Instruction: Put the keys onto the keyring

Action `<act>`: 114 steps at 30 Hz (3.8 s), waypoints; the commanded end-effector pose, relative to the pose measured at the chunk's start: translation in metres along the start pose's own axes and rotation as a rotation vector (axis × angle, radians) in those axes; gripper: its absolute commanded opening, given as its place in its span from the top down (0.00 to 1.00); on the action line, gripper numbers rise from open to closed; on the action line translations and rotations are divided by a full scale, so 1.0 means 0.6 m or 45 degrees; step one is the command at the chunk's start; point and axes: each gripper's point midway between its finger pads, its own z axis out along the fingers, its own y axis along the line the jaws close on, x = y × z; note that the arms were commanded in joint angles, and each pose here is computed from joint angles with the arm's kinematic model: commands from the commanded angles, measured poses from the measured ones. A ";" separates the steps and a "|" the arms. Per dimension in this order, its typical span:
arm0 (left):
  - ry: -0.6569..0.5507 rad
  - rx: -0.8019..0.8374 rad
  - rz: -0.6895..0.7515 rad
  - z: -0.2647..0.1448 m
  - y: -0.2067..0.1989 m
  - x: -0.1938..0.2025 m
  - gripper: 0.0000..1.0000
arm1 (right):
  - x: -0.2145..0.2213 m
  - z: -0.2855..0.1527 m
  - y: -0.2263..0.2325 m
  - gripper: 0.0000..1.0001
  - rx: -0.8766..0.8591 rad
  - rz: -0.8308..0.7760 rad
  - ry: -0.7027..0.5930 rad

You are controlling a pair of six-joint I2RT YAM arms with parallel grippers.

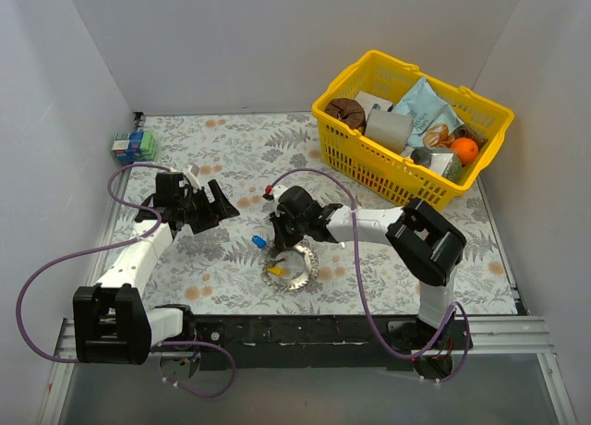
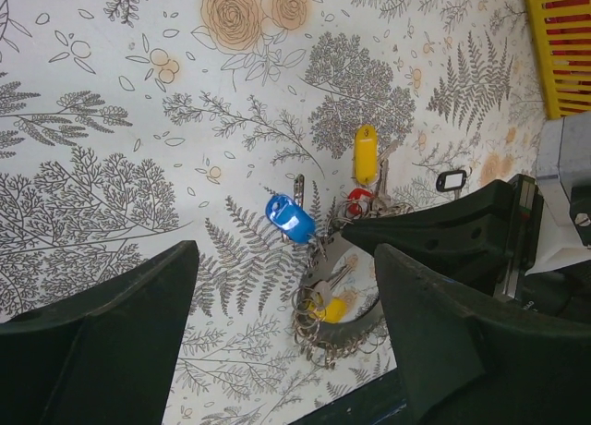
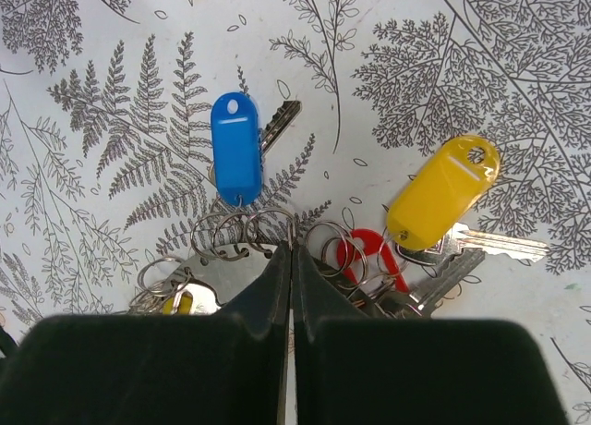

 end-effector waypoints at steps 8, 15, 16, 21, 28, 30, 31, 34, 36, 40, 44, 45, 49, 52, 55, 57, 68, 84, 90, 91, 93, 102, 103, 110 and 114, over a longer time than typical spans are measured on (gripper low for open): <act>-0.060 0.078 0.116 -0.024 -0.027 -0.019 0.24 | -0.095 -0.083 0.043 0.99 -0.023 -0.156 -0.035; -0.102 0.054 0.152 -0.043 -0.036 -0.037 0.24 | -0.177 -0.119 0.094 0.99 -0.100 -0.209 -0.148; -0.103 0.050 0.153 -0.045 -0.035 -0.037 0.24 | -0.187 -0.127 0.106 0.99 -0.123 -0.216 -0.169; -0.117 0.065 0.164 -0.052 -0.041 -0.038 0.24 | -0.204 -0.166 0.137 0.99 -0.191 -0.234 -0.267; -0.134 0.267 0.261 -0.070 -0.088 -0.032 0.25 | -0.128 -0.184 0.109 0.99 -0.153 -0.226 -0.199; -0.140 0.345 0.298 -0.081 -0.108 -0.030 0.25 | -0.104 -0.190 0.098 0.99 -0.134 -0.234 -0.162; -0.150 0.367 0.315 -0.086 -0.116 -0.034 0.25 | -0.073 -0.185 0.083 0.99 -0.111 -0.236 -0.116; -0.155 0.430 0.368 -0.094 -0.131 -0.033 0.25 | -0.037 -0.190 0.071 0.99 -0.103 -0.263 -0.070; -0.141 0.468 0.385 -0.094 -0.141 -0.028 0.25 | -0.009 -0.194 0.063 0.99 -0.106 -0.277 -0.034; -0.107 0.590 0.492 -0.105 -0.176 -0.006 0.25 | 0.017 -0.200 0.057 0.99 -0.124 -0.319 -0.022; -0.067 0.704 0.656 -0.117 -0.227 0.034 0.27 | 0.002 -0.212 0.076 0.99 -0.204 -0.389 -0.081; -0.088 0.728 0.693 -0.128 -0.241 0.034 0.27 | -0.004 -0.216 0.082 0.99 -0.225 -0.408 -0.101; -0.103 0.816 0.778 -0.155 -0.272 0.042 0.27 | -0.037 -0.238 0.119 0.99 -0.344 -0.488 -0.175; -0.106 0.882 0.805 -0.173 -0.288 0.046 0.29 | -0.068 -0.261 0.139 0.99 -0.392 -0.587 -0.248; -0.138 0.930 0.837 -0.193 -0.303 0.044 0.30 | -0.100 -0.286 0.155 0.99 -0.406 -0.646 -0.311; -0.153 0.962 0.857 -0.205 -0.310 0.045 0.29 | -0.116 -0.299 0.161 0.99 -0.414 -0.667 -0.338; -0.097 1.216 0.947 -0.266 -0.349 0.074 0.34 | -0.150 -0.384 0.212 0.99 -0.583 -0.799 -0.455; -0.010 1.328 0.935 -0.288 -0.362 0.105 0.47 | -0.162 -0.435 0.198 0.99 -0.800 -0.719 -0.523; 0.011 1.297 0.894 -0.271 -0.366 0.109 0.48 | -0.161 -0.436 0.204 0.99 -0.863 -0.705 -0.515; 0.024 1.302 0.895 -0.269 -0.368 0.114 0.48 | -0.160 -0.434 0.204 0.99 -0.867 -0.704 -0.511; 0.034 1.287 0.878 -0.258 -0.369 0.114 0.47 | -0.161 -0.431 0.204 0.99 -0.876 -0.696 -0.503; 0.046 1.264 0.883 -0.233 -0.377 0.119 0.51 | -0.163 -0.426 0.203 0.99 -0.887 -0.680 -0.496; 0.057 1.264 0.885 -0.230 -0.378 0.122 0.54 | -0.163 -0.425 0.203 0.99 -0.887 -0.680 -0.496; 0.080 1.236 0.885 -0.210 -0.373 0.133 0.62 | -0.164 -0.425 0.198 0.99 -0.884 -0.669 -0.498; 0.092 1.231 0.887 -0.203 -0.371 0.136 0.71 | -0.164 -0.425 0.197 0.99 -0.887 -0.668 -0.499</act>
